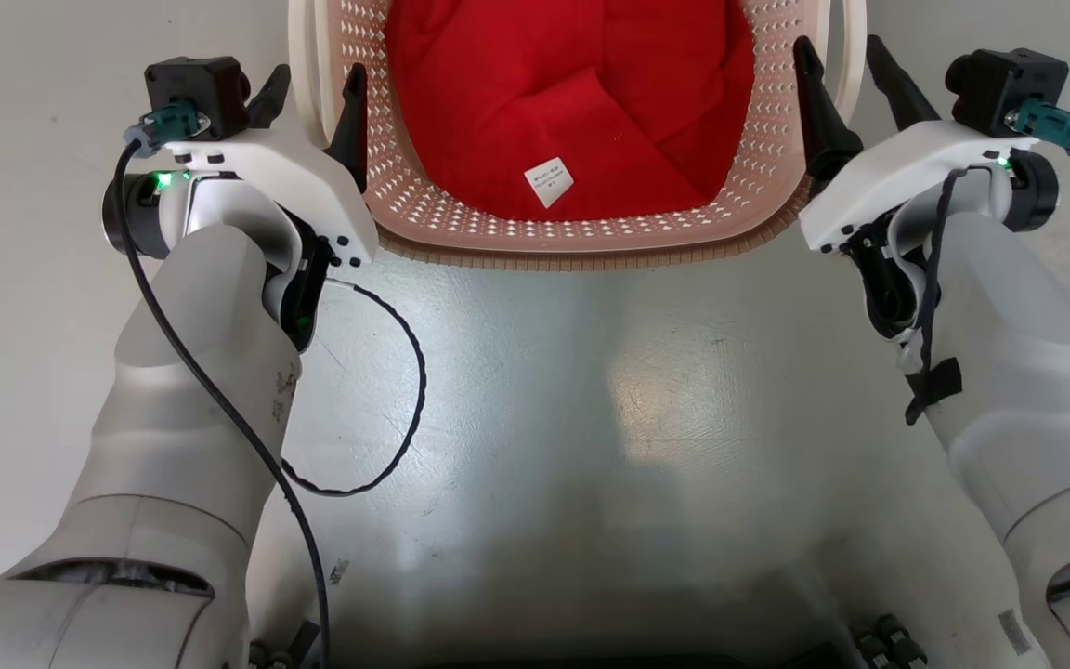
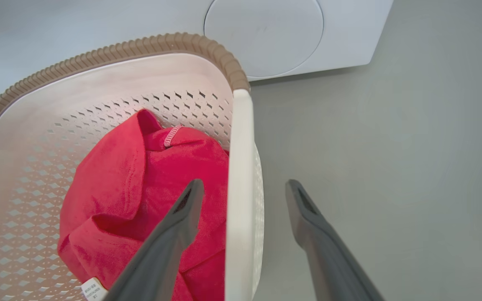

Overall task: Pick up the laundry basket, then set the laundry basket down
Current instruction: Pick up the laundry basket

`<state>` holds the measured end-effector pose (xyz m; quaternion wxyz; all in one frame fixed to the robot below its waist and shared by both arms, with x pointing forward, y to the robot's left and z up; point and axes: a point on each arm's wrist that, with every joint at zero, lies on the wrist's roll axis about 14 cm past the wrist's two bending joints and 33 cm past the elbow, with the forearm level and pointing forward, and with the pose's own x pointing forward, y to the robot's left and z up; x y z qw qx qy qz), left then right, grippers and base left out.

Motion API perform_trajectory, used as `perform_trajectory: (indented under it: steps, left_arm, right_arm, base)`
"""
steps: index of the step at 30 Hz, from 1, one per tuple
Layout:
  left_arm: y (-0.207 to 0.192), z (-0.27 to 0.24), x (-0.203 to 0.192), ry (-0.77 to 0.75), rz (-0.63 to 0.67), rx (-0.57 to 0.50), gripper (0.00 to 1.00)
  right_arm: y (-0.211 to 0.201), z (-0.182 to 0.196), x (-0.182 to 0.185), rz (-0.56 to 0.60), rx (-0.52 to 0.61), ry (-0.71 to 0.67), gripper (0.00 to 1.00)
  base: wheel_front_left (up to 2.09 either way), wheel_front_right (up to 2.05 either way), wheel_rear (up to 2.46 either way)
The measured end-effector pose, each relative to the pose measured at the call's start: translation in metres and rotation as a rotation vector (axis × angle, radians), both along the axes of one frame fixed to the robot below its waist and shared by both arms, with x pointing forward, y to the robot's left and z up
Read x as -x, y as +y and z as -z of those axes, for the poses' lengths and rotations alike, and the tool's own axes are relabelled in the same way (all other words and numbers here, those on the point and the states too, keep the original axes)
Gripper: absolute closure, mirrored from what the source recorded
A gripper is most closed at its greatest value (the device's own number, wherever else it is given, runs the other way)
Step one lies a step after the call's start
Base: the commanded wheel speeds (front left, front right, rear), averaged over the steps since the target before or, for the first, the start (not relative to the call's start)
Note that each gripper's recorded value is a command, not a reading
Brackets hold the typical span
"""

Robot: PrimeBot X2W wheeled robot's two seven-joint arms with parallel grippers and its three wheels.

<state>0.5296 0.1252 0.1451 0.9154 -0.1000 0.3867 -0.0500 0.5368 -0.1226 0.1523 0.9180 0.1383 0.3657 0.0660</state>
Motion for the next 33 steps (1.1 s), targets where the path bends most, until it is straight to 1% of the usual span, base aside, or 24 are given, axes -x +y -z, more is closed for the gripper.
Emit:
perform_trajectory:
  steps: [11, 13, 14, 15, 16, 17, 18, 19, 20, 21, 22, 33]
  left_arm:
    - [-0.006, 0.012, 0.001, 0.030, 0.017, 0.004, 0.00]
    - [-0.006, 0.013, 0.000, 0.031, 0.014, 0.009, 0.08]
    - [-0.006, 0.014, 0.001, 0.034, 0.009, 0.012, 0.17]
    - [-0.006, 0.014, 0.002, 0.038, 0.009, 0.012, 0.29]
    - [-0.006, 0.015, 0.002, 0.040, 0.008, 0.012, 0.35]
    - [-0.007, 0.015, 0.002, 0.040, 0.006, 0.014, 0.52]
    - [-0.007, 0.015, 0.002, 0.041, 0.006, 0.014, 0.59]
    - [-0.007, 0.015, 0.002, 0.041, 0.007, 0.014, 0.67]
    - [-0.007, 0.015, 0.003, 0.042, 0.007, 0.013, 1.00]
    - [-0.007, 0.015, 0.003, 0.044, 0.006, 0.013, 1.00]
    - [-0.006, 0.016, 0.003, 0.046, 0.004, 0.012, 1.00]
    - [-0.009, 0.006, -0.002, 0.027, -0.001, 0.008, 1.00]
  right_arm:
    - [0.003, 0.014, 0.002, 0.003, -0.010, 0.046, 0.00]
    - [0.004, 0.015, 0.001, 0.001, -0.013, 0.046, 0.00]
    - [0.005, 0.016, 0.002, 0.001, -0.014, 0.050, 0.00]
    - [0.005, 0.017, 0.003, 0.000, -0.014, 0.056, 0.00]
    - [0.005, 0.018, 0.005, 0.001, -0.014, 0.060, 0.00]
    - [0.004, 0.019, 0.006, 0.003, -0.013, 0.067, 0.00]
    - [0.004, 0.020, 0.008, 0.007, -0.014, 0.073, 0.12]
    - [0.003, 0.021, 0.009, 0.011, -0.015, 0.078, 0.36]
    - [0.004, 0.021, 0.009, 0.011, -0.016, 0.080, 0.73]
    - [0.004, 0.020, 0.009, 0.009, -0.017, 0.079, 0.92]
    - [0.005, 0.020, 0.007, 0.008, -0.019, 0.076, 1.00]
    - [0.005, 0.008, -0.002, 0.014, -0.024, 0.053, 1.00]
  base:
    - [0.00, 0.00, 0.00]
    - [0.00, 0.00, 0.00]
    - [0.00, 0.00, 0.00]
    - [0.00, 0.00, 0.00]
    - [0.00, 0.00, 0.00]
    - [0.00, 0.00, 0.00]
    - [0.00, 0.00, 0.00]
    - [0.00, 0.00, 0.00]
    - [0.00, 0.00, 0.00]
    - [0.00, 0.00, 0.00]
    - [0.00, 0.00, 0.00]
    - [0.00, 0.00, 0.00]
